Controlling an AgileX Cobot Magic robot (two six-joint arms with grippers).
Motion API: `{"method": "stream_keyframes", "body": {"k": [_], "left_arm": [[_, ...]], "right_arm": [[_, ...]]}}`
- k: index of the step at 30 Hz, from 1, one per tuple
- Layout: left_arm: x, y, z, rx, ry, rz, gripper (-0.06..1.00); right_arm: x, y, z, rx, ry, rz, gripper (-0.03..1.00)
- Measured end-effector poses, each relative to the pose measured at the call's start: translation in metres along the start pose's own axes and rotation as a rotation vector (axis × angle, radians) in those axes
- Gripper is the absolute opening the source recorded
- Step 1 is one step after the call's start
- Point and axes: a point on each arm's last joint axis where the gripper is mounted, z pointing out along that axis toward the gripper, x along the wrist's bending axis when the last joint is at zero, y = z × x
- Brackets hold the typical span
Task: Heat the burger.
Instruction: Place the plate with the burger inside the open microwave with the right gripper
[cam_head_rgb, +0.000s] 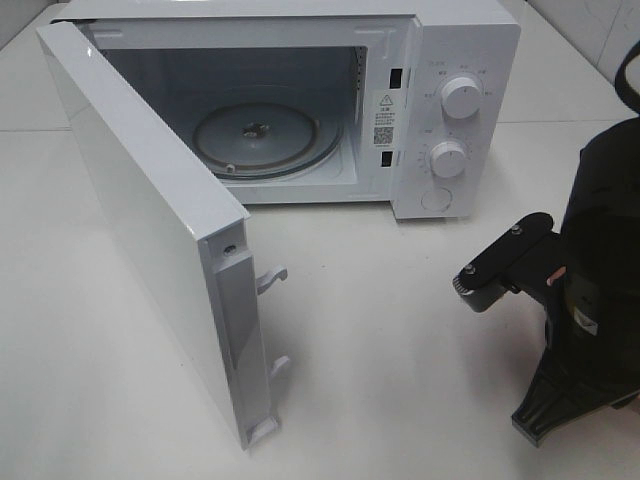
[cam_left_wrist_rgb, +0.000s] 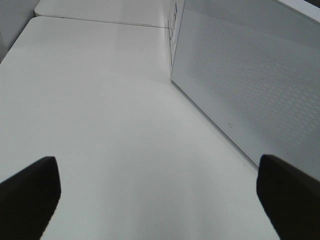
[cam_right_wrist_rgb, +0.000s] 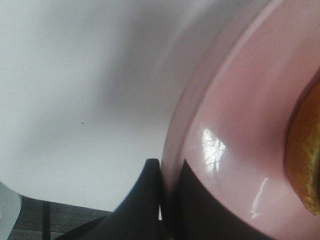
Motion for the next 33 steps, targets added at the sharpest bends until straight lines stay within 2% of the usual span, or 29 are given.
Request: {"method": "stream_keyframes", "body": {"k": [9,17,19,26,33], "left_arm": [[0.000,0.000,0.000,0.000,0.000,0.000,0.99],[0.000,0.000,0.000,0.000,0.000,0.000,0.99],[0.000,0.000,0.000,0.000,0.000,0.000,0.99],[0.000,0.000,0.000,0.000,0.000,0.000,0.99],[0.000,0.000,0.000,0.000,0.000,0.000,0.99]], "right_arm": [[0.001,0.002,0.000,-0.023,0.011,-0.033,0.03],[0.001,0.006,0.000,-0.070,0.011,-0.123,0.03],[0.002,0.010,-0.001,-0.112,0.010,-0.198,0.03],[0.004,0.016,-0.001,-0.180,0.016,-0.338,0.03],[0.005,0.020,-0.002,-0.231,0.008,-0.428,0.03]]}}
